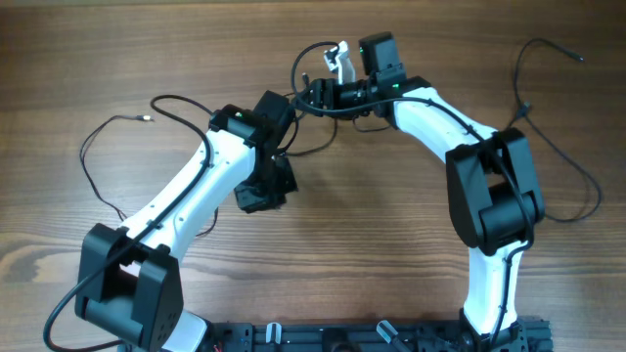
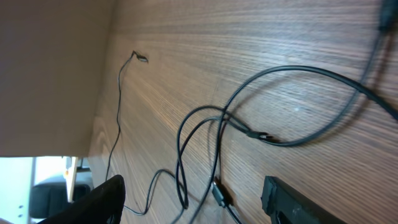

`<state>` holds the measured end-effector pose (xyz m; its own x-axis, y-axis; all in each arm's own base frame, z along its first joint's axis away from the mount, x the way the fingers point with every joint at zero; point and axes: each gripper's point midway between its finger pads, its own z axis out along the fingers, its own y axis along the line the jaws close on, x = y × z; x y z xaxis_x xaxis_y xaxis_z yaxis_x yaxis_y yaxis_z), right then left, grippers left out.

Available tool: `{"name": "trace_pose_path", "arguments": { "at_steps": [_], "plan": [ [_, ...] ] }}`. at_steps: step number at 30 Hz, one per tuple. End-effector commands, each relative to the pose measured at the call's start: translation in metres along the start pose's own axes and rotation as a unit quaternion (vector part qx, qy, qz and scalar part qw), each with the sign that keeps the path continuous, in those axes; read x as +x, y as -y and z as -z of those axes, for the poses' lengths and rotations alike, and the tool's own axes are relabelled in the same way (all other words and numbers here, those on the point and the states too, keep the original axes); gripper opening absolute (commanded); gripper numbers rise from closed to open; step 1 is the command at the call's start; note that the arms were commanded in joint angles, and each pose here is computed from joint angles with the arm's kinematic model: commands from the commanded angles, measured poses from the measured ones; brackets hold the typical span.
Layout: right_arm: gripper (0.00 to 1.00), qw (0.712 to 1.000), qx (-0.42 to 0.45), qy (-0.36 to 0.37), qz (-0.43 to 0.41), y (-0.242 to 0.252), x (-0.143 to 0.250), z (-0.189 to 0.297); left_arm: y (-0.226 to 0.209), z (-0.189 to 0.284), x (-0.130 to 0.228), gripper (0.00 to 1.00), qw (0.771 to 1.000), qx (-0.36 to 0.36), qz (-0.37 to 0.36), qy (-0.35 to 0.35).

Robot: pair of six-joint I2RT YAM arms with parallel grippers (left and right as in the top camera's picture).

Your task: Untangle cables

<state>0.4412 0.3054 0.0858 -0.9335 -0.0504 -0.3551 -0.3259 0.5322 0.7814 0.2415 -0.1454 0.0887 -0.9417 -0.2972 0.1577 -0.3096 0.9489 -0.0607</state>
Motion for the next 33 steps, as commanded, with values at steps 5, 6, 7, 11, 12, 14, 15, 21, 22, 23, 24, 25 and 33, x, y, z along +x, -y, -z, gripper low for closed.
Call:
{"name": "trace_pose_path", "arguments": {
  "at_steps": [5,6,7,11,12,14,15,21,22,23,24,25,33],
  "plan": [
    [0.72,0.996,0.05,-0.006,0.07,-0.041,0.022,-0.042,-0.055,0.007,-0.04,0.08,0.991,-0.098,0.057,0.075],
    [0.71,0.996,0.055,-0.009,0.073,-0.043,0.026,-0.047,-0.058,0.007,-0.041,0.08,0.99,-0.1,0.061,0.076],
    [0.72,0.995,0.058,-0.014,0.077,-0.046,0.031,-0.053,-0.061,0.008,-0.043,0.09,0.99,-0.1,0.068,0.075],
    [0.62,0.993,0.081,-0.031,0.084,-0.042,0.053,-0.075,-0.07,0.009,-0.05,0.09,0.988,-0.097,0.088,0.075],
    [0.62,0.992,0.085,-0.034,0.083,-0.04,0.057,-0.078,-0.071,0.009,-0.05,0.09,0.988,-0.096,0.089,0.076],
    [0.57,0.992,0.103,-0.034,0.065,-0.034,0.065,-0.083,-0.07,0.009,-0.051,0.1,0.988,-0.095,0.09,0.078],
    [0.56,0.991,0.113,-0.032,0.058,-0.03,0.066,-0.085,-0.07,0.009,-0.052,0.1,0.988,-0.094,0.09,0.079],
    [0.54,0.991,0.115,-0.049,0.052,-0.021,0.086,-0.108,-0.067,0.01,-0.056,0.11,0.988,-0.087,0.09,0.087],
    [0.54,0.991,0.115,-0.052,0.052,-0.019,0.088,-0.11,-0.067,0.01,-0.056,0.11,0.988,-0.087,0.09,0.088],
    [0.53,0.99,0.115,-0.054,0.052,-0.018,0.091,-0.113,-0.066,0.01,-0.057,0.11,0.988,-0.086,0.09,0.088],
    [0.5,0.99,0.117,-0.058,0.052,-0.016,0.094,-0.116,-0.066,0.01,-0.057,0.11,0.988,-0.086,0.09,0.089],
    [0.48,0.99,0.117,-0.059,0.052,-0.014,0.096,-0.118,-0.066,0.01,-0.057,0.11,0.988,-0.086,0.09,0.089],
    [0.38,0.986,0.151,-0.051,0.046,0.007,0.095,-0.119,-0.063,0.009,-0.059,0.41,0.989,-0.077,0.089,0.09]
  ]
}}
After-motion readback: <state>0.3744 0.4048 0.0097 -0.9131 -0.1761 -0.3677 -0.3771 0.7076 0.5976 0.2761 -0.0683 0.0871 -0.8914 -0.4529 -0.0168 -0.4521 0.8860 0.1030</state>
